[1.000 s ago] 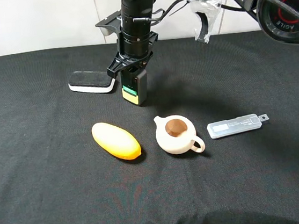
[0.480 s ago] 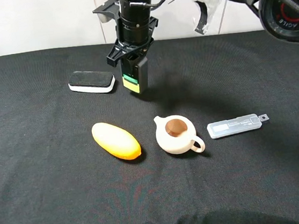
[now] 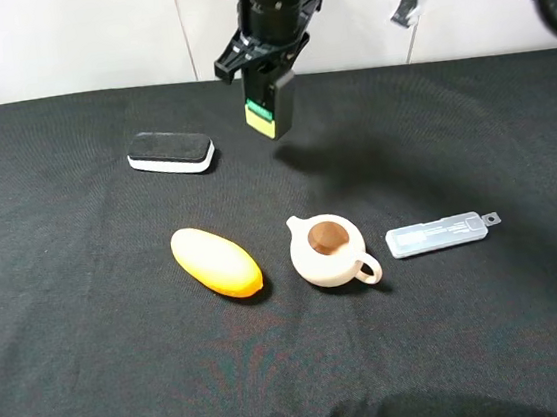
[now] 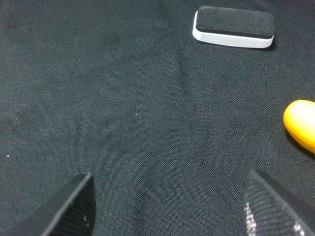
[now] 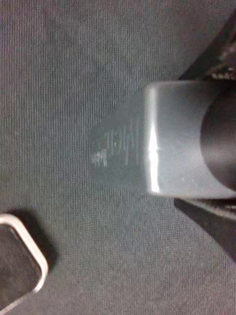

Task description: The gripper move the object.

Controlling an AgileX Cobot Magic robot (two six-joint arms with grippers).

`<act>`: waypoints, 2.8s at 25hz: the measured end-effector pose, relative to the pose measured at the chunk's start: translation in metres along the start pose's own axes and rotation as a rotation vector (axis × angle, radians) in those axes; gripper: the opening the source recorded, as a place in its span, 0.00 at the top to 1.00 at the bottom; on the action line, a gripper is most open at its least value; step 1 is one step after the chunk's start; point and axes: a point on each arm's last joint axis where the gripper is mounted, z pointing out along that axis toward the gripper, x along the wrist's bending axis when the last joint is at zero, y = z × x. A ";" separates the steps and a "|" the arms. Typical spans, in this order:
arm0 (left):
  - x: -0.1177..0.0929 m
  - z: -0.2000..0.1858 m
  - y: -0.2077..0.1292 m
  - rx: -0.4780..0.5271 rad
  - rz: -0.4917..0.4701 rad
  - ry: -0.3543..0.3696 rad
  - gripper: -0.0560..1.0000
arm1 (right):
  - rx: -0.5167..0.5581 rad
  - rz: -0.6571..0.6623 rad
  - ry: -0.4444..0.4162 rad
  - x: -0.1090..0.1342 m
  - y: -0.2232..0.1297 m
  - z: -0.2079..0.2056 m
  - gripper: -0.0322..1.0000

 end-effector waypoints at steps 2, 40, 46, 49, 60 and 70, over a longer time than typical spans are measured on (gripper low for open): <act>0.000 0.000 0.000 0.000 0.000 0.000 0.31 | -0.013 0.023 -0.008 -0.011 -0.002 -0.008 0.68; 0.000 0.000 0.000 0.000 0.000 0.000 0.31 | 0.096 0.648 -0.024 -0.161 -0.203 -0.089 0.68; 0.000 0.000 0.000 0.000 0.000 0.000 0.31 | 0.060 0.710 -0.030 -0.150 -0.238 -0.094 0.68; 0.000 0.000 0.000 0.000 0.000 0.000 0.31 | 0.049 0.732 -0.037 -0.142 -0.253 -0.097 0.68; 0.000 0.000 0.000 0.000 0.000 0.000 0.31 | -0.027 0.763 -0.071 -0.108 -0.291 -0.085 0.68; 0.000 0.000 0.000 0.000 0.000 0.000 0.31 | -0.011 0.786 -0.053 -0.097 -0.304 -0.067 0.68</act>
